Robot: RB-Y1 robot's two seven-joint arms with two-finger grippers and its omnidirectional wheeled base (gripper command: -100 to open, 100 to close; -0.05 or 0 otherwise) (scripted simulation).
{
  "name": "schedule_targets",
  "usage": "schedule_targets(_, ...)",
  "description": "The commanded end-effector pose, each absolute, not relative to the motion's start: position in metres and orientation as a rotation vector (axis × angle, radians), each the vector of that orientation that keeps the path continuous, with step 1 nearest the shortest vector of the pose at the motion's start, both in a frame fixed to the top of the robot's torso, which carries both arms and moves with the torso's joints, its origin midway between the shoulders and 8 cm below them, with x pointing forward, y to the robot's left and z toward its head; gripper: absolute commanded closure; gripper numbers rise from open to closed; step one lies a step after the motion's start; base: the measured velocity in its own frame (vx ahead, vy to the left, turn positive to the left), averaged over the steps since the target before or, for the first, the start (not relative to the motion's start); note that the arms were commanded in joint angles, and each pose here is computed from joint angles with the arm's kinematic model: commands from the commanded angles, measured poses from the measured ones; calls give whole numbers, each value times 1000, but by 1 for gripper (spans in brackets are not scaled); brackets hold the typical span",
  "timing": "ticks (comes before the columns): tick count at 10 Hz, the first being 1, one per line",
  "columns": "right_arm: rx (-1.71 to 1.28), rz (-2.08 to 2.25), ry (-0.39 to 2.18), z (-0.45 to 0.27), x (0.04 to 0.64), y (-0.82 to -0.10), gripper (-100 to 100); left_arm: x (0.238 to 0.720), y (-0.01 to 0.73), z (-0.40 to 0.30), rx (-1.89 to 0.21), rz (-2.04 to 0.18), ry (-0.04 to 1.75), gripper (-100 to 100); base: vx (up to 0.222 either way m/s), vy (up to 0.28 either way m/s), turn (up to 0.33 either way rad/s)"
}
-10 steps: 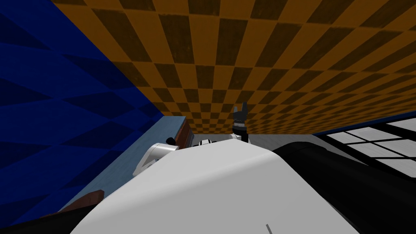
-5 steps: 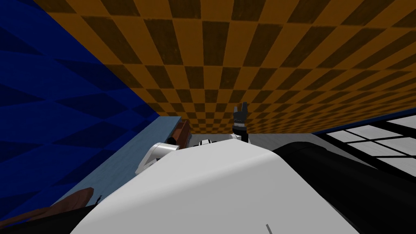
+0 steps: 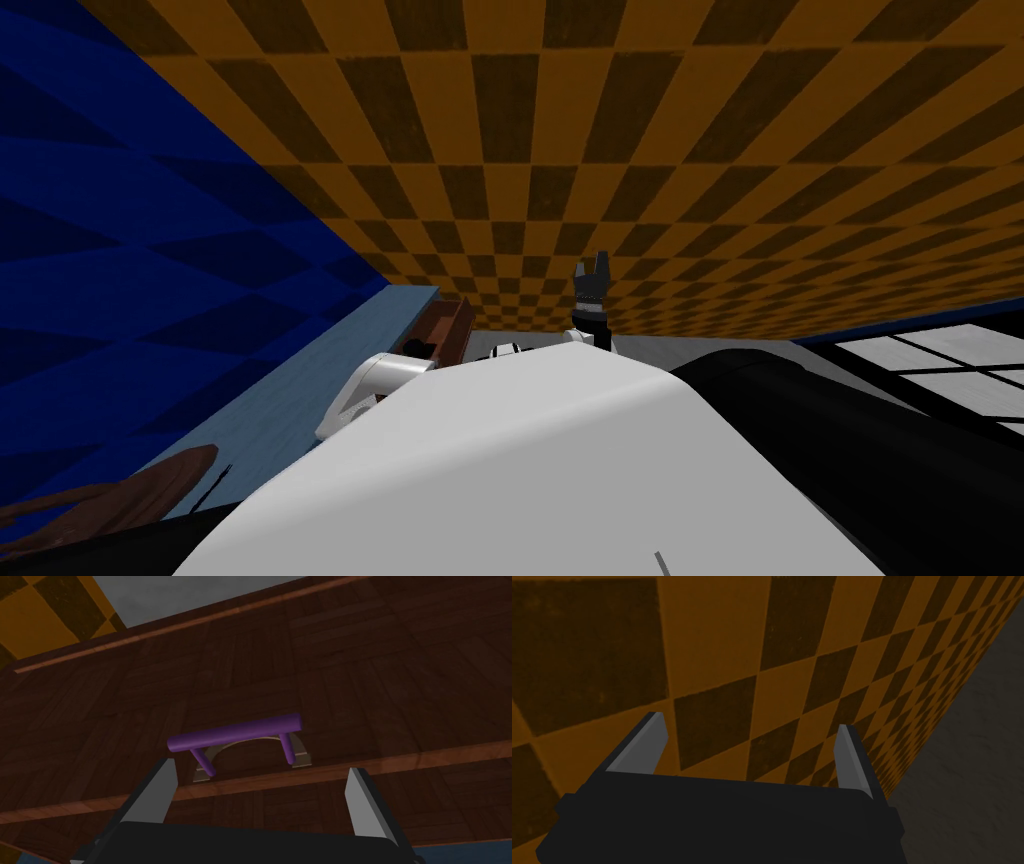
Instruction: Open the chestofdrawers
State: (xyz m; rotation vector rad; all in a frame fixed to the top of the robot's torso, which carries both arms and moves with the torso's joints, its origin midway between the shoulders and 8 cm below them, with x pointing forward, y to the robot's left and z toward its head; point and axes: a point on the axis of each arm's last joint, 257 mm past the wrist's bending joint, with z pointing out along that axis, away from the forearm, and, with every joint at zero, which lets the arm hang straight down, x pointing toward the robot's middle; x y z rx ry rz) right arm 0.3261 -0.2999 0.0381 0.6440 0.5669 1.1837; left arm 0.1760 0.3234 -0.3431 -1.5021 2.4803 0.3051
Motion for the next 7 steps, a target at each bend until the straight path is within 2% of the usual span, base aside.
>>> schedule_targets(1, 644, 1184, 567, 38, 326, -300, 0, 174, 332, -327, -1447, 297, 2508, -100, 87, -33, 182)
schedule_targets(6, 644, 1184, 567, 38, 326, -300, 0, 170, 346, -298, -1324, 290, 2561, -100, 55, -62, 161)
schedule_targets(7, 644, 1184, 567, 38, 326, -300, 0, 172, 344, -302, -1341, 288, 2552, -100, 19, -37, 47)
